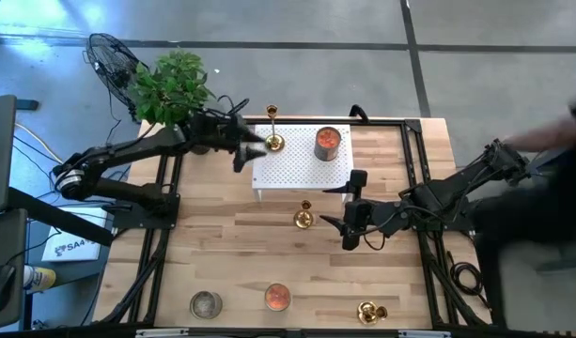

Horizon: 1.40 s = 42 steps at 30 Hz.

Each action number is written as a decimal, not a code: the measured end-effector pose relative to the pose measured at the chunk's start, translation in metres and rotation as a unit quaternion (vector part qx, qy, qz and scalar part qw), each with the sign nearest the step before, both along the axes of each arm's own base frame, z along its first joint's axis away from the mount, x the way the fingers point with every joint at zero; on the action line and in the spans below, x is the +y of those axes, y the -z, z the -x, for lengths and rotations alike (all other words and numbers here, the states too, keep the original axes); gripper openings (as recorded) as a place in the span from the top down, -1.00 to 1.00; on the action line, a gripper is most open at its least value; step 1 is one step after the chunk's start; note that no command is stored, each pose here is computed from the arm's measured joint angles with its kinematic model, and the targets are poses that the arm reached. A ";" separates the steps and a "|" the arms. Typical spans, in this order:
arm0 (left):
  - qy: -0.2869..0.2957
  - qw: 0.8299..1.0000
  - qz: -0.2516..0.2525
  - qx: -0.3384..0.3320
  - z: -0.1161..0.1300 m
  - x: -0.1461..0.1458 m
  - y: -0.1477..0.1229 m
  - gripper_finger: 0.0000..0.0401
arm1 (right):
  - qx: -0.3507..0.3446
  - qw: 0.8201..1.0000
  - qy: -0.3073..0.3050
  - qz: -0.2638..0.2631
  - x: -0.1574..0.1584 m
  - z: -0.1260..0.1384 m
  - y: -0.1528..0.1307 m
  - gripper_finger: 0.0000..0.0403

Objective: Pick & Place candle stick holders
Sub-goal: Put the brown candle on the shelf

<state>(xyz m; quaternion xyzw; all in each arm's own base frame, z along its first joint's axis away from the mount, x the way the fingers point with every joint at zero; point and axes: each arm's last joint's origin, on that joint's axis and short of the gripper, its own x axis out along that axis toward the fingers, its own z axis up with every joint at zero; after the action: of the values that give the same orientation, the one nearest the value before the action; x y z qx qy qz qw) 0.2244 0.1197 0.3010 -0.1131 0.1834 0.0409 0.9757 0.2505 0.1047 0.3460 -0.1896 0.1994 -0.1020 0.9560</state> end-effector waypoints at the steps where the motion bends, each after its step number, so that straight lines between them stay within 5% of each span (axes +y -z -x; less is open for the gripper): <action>1: 0.025 1.000 0.010 -0.001 0.001 -0.003 0.000 -0.18 | 0.000 1.000 0.000 0.000 0.000 0.000 0.000 -0.46; 6: 0.142 0.987 0.075 0.017 0.009 -0.014 0.005 -0.18 | 0.000 1.000 0.000 0.000 0.000 0.000 0.000 -0.46; 15: 0.167 0.977 0.106 0.076 0.014 -0.024 0.017 -0.18 | -0.003 1.000 0.004 -0.011 0.000 0.000 0.000 -0.46; 24: 0.281 0.948 0.138 0.059 0.007 -0.050 0.015 -0.18 | -0.005 1.000 0.004 -0.021 0.000 0.000 0.000 -0.46; 35: 0.152 0.966 0.119 0.171 0.003 -0.090 0.020 -0.18 | -0.003 0.999 0.008 -0.031 0.000 0.000 0.001 -0.46; 42: 0.126 0.977 0.081 0.155 0.038 -0.135 -0.005 -0.18 | 0.005 0.999 0.011 -0.042 0.000 0.001 0.003 -0.46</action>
<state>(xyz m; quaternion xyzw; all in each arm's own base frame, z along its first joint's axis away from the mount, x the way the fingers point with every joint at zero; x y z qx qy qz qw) 0.1868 -0.0155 0.3058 -0.1604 0.3475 -0.0805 0.9203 0.2491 0.1043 0.3428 -0.1479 0.2105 -0.1034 0.9608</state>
